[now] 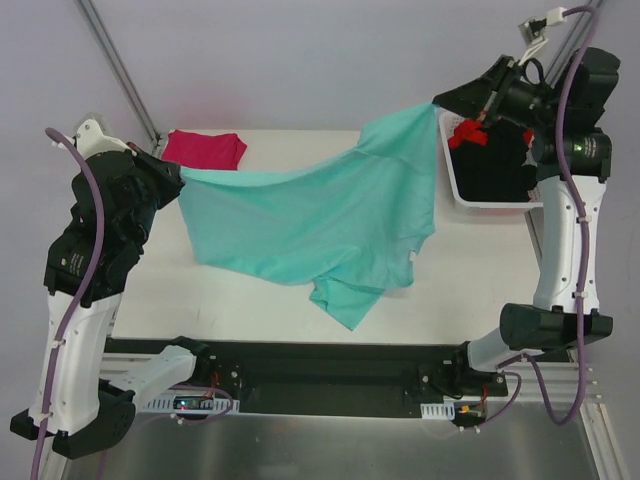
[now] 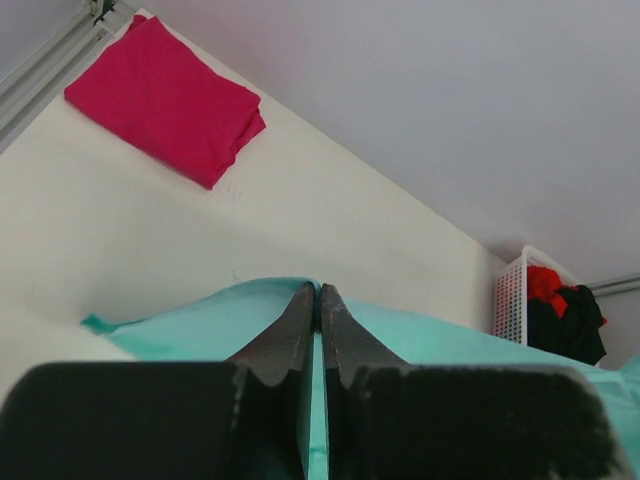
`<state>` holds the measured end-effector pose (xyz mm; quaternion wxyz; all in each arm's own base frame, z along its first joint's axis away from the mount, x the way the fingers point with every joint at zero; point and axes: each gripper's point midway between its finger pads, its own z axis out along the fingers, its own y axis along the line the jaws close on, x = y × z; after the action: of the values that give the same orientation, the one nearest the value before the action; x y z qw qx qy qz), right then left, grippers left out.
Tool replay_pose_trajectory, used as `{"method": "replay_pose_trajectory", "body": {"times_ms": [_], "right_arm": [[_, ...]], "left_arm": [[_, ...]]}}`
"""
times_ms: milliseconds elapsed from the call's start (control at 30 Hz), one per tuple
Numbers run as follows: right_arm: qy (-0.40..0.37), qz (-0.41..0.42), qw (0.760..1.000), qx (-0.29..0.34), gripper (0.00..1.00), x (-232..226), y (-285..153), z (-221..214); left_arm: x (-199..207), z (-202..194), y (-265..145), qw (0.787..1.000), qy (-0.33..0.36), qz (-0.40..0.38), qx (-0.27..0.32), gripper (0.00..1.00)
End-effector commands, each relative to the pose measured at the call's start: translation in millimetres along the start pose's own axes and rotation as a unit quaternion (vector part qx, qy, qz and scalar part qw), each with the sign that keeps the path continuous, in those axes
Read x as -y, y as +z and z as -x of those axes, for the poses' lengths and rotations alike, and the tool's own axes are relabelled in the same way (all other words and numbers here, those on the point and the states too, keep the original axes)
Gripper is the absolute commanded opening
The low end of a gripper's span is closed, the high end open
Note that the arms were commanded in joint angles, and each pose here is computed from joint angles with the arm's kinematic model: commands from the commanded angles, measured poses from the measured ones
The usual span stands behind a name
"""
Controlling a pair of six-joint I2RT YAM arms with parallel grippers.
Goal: Fold and stack the t-shirts
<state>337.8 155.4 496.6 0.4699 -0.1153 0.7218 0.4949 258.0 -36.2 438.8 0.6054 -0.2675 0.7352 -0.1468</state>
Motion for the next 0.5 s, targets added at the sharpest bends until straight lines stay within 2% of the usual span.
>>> {"method": "replay_pose_trajectory", "body": {"times_ms": [0, 467], "right_arm": [[-0.004, 0.056, 0.997, 0.057, 0.01, -29, -17, 48], [0.025, 0.077, 0.992, 0.092, 0.01, -19, -19, 80]], "left_arm": [[-8, 12, -14, 1.000, 0.025, 0.007, 0.010, 0.00], [-11, 33, -25, 0.998, 0.051, 0.025, 0.030, 0.00]]}}
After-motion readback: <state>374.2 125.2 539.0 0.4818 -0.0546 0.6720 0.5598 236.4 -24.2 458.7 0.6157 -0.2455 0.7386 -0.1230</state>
